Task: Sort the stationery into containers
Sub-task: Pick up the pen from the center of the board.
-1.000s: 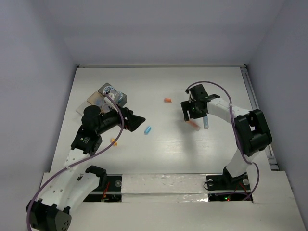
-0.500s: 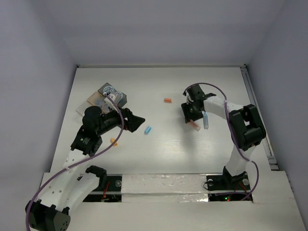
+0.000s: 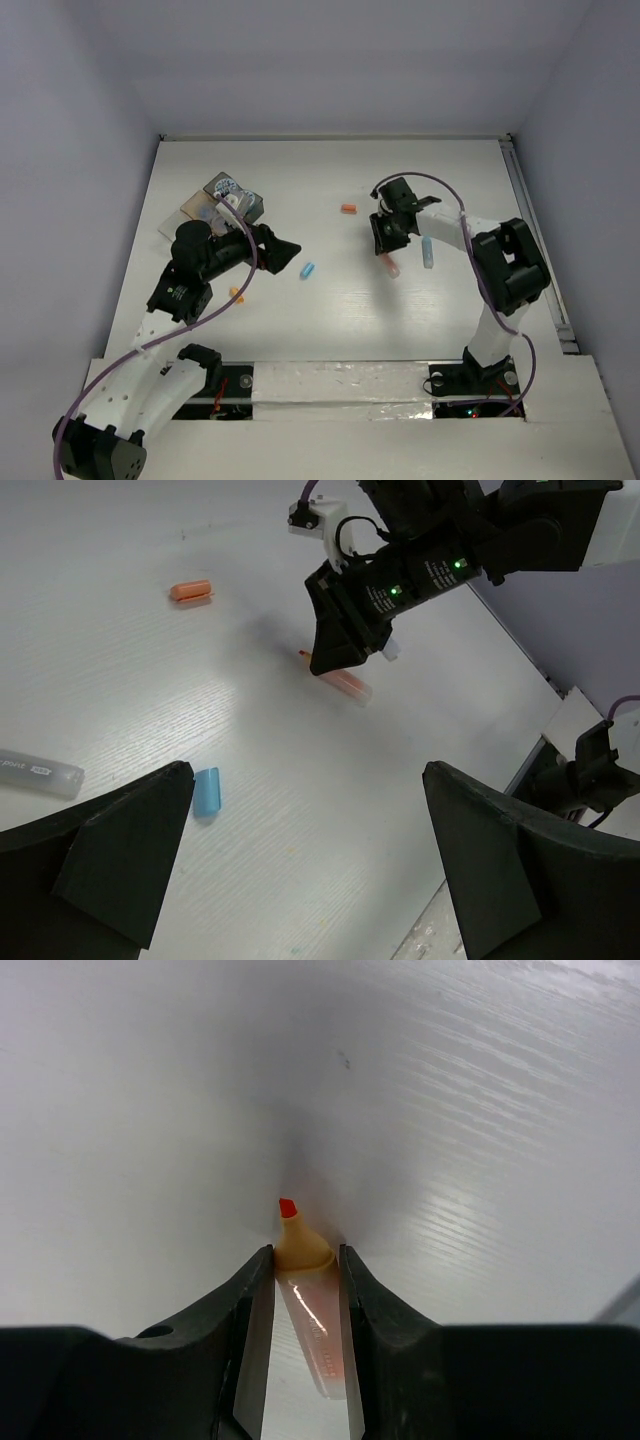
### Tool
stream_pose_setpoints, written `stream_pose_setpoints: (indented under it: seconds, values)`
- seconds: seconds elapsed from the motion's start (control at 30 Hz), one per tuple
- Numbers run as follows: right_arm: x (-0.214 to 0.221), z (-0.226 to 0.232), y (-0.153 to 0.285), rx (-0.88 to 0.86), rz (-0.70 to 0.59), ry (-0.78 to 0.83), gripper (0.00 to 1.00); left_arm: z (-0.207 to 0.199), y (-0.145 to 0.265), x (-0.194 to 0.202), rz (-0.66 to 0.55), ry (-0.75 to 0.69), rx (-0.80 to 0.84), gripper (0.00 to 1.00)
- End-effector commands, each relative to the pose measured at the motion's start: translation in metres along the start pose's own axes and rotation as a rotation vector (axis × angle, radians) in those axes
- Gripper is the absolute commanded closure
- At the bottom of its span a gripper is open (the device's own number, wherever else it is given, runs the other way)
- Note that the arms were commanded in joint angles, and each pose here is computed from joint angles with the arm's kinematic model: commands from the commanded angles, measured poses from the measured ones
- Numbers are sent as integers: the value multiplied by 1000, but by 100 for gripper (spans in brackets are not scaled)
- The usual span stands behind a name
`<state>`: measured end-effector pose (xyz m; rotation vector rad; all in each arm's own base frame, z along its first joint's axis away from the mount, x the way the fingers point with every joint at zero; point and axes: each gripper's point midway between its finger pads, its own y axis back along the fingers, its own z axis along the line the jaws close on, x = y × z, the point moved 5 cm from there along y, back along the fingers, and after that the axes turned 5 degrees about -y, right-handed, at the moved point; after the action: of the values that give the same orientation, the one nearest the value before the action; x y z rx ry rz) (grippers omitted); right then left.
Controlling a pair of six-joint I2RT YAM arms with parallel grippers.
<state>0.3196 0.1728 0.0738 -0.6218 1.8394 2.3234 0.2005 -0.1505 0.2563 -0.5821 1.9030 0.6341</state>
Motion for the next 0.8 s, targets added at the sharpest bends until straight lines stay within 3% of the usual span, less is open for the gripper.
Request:
stream_pose_setpoints:
  seconds: [0.0,0.17,0.33,0.37,0.6,0.77]
  values:
    - [-30,28,27,-119,-167,-12,88,-7,0,-19,-50,-38,25,2]
    - [-49,52,52,-241,-332,-45,88,-7,-5,-13,-18,-21,48,5]
    - [-60,105,93,-480,-489,-83,87,-4,-14,-2,46,15,80,11]
    - [-68,124,109,-552,-567,-64,87,-3,-15,0,55,20,81,12]
    - [-68,195,149,-792,-646,-72,87,5,-19,4,76,36,33,18]
    - [-72,210,168,-859,-685,-79,87,13,-21,9,92,50,-17,22]
